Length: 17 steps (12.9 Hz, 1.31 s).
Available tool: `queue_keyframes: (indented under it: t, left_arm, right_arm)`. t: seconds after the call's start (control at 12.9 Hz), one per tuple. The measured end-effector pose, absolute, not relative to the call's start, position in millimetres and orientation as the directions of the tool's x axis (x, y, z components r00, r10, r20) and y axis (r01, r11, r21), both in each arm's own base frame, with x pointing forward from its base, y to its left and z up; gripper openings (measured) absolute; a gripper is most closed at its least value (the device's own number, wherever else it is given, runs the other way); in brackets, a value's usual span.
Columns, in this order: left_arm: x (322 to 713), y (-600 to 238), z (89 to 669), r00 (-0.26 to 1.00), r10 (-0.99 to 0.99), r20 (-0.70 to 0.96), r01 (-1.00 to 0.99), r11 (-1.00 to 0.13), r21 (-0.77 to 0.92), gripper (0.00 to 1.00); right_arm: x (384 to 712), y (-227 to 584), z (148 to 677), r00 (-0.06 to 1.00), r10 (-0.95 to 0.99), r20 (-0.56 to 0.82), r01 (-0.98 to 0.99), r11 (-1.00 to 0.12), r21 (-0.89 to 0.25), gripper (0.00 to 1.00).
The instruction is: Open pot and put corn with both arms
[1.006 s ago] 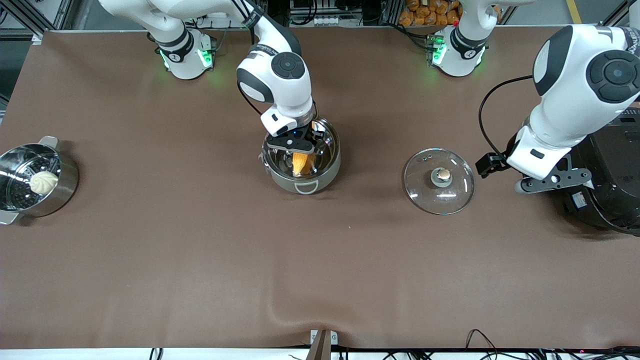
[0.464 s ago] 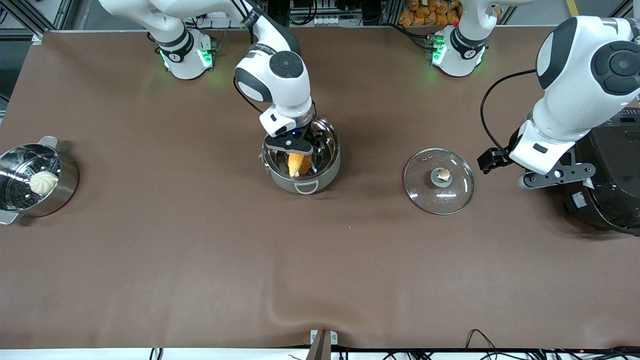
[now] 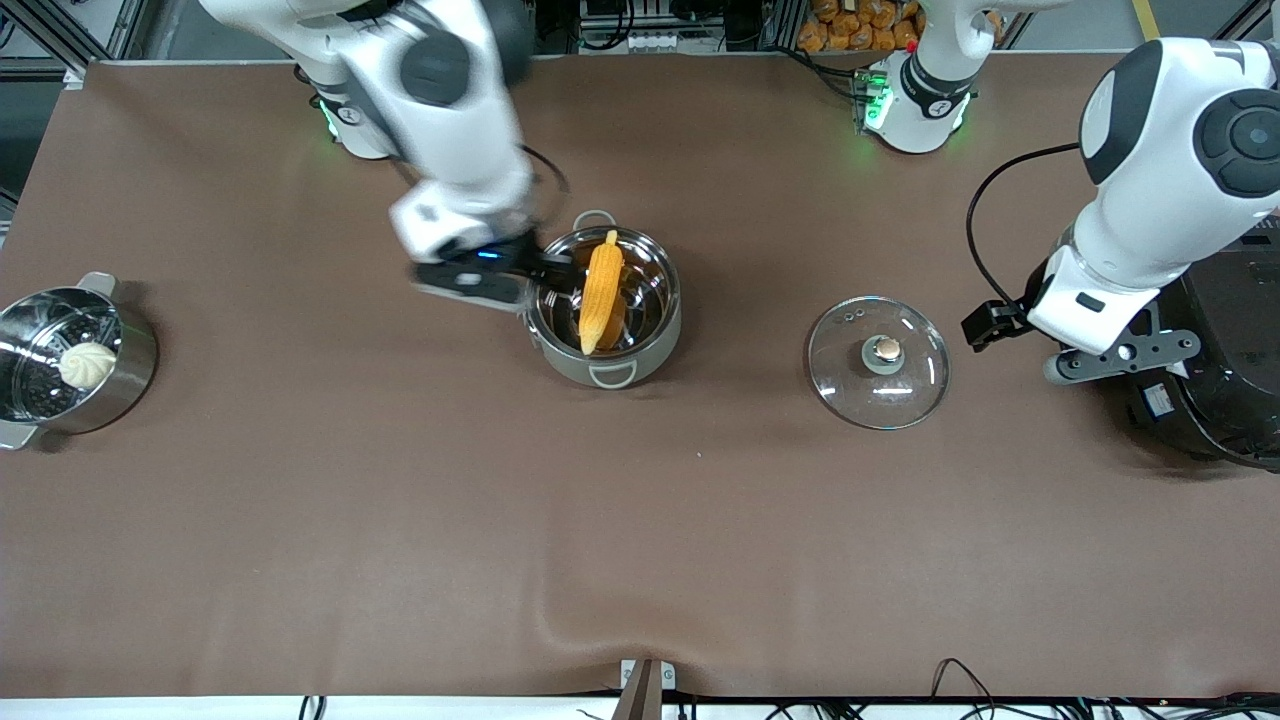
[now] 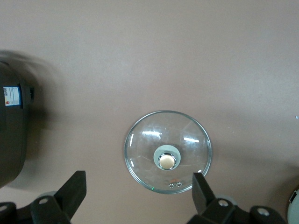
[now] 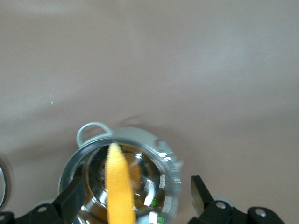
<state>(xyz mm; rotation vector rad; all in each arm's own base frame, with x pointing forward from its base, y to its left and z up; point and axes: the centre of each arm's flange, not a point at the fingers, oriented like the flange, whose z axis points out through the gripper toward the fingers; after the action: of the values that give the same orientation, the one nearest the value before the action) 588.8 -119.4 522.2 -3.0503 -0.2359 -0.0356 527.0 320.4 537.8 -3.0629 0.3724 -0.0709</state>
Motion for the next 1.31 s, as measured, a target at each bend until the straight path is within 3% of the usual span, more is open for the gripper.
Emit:
queue_keyframes:
  t: [0.23,0.62,1.31]
  left_arm:
    - [590.8,-123.2,534.4,0.989,0.140,0.052,0.144,-0.987,-0.070,1.00]
    - [593.5,-119.1,545.8,0.989,0.130,0.071,0.135,-0.989,-0.064,1.00]
    - [594.0,-117.0,546.3,0.989,0.133,0.071,0.137,-0.989,-0.062,1.00]
  right_arm:
    - [558.5,198.1,591.4,0.983,-0.174,0.066,-0.170,-0.984,-0.061,1.00]
    - [584.4,33.0,593.2,0.996,-0.053,0.077,-0.052,-0.999,-0.016,1.00]
    - [574.7,-25.2,562.5,0.997,-0.035,0.062,-0.034,-0.999,-0.006,1.00]
